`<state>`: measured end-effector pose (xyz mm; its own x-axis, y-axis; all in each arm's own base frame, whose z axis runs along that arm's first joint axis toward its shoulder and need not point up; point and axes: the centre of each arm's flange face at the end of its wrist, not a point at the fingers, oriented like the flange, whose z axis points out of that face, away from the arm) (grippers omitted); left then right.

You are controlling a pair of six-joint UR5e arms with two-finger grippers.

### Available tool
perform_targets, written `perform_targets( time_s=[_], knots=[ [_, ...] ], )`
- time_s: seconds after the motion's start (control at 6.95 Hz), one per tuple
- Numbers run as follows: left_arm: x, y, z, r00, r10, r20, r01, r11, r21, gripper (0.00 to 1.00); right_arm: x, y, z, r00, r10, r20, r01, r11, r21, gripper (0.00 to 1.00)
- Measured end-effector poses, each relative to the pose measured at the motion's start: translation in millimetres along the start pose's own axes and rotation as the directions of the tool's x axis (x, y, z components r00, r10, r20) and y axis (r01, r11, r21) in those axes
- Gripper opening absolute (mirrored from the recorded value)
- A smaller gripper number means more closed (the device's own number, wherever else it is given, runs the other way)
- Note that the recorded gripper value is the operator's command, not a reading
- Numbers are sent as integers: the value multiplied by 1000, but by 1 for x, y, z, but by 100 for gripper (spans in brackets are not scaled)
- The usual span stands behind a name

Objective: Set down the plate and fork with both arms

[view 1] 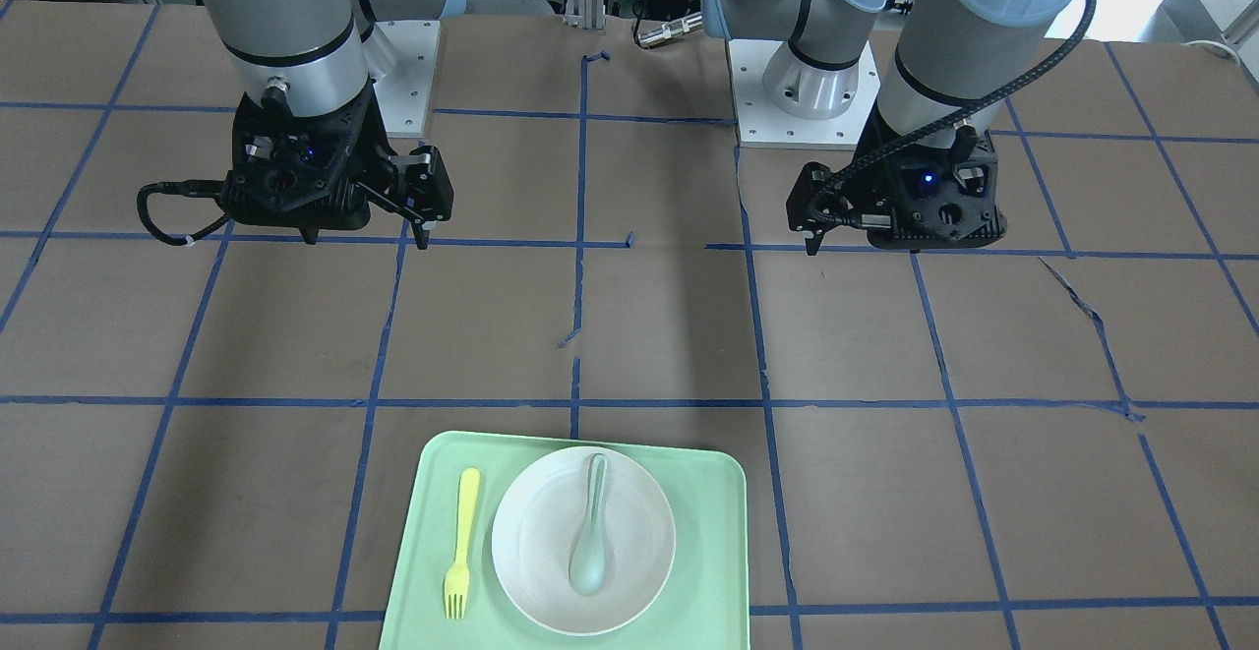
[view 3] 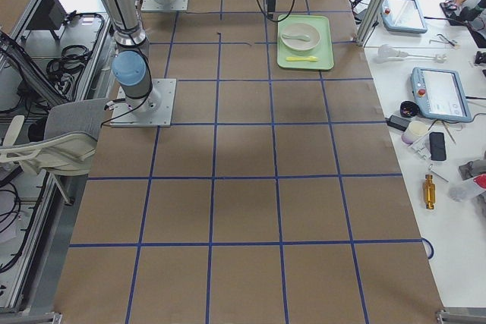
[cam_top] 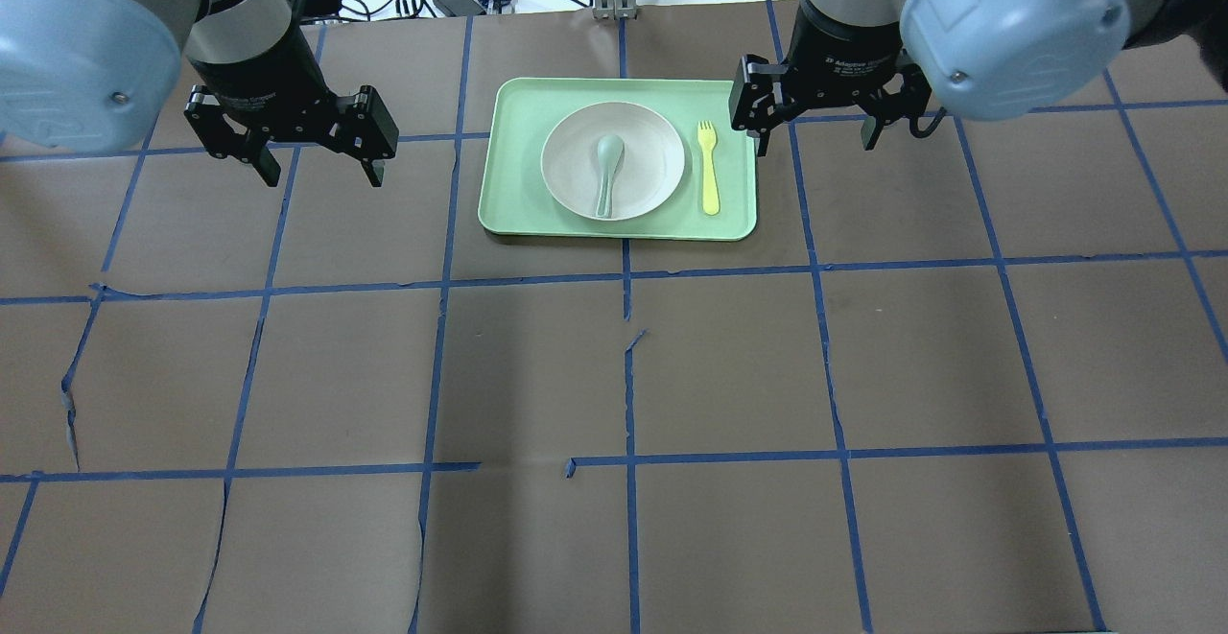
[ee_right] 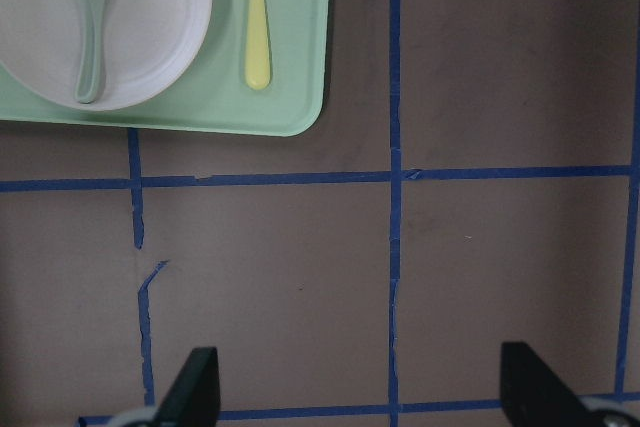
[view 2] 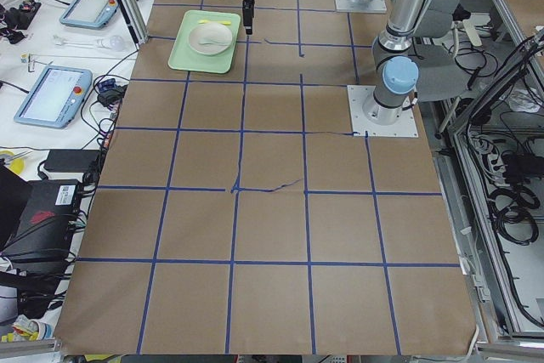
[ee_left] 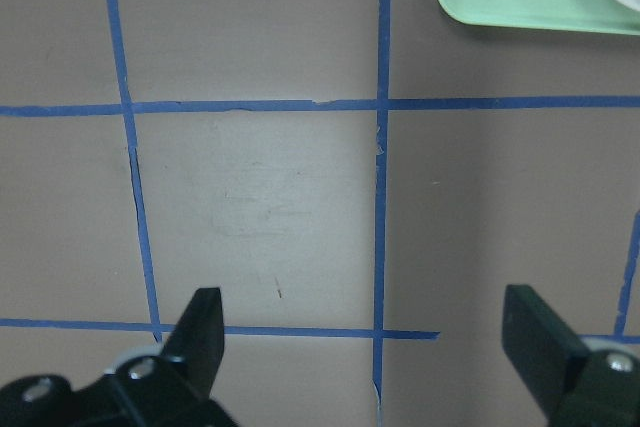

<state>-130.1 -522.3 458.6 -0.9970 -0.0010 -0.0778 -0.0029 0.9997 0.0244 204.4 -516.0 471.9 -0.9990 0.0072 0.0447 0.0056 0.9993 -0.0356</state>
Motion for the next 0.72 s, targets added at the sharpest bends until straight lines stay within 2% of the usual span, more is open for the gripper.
perform_targets(
  time_s=[0.43,0.72],
  knots=[
    [1,0,1,1000,2,1,-2,1000,0,100,26,-13,-12,1000,4,9,-4,1000,-30,100],
    [1,-1,2,1000,3,0,-3,1000,-2,100,34,-14,-15,1000,3,10,-2,999,-33,100]
  ],
)
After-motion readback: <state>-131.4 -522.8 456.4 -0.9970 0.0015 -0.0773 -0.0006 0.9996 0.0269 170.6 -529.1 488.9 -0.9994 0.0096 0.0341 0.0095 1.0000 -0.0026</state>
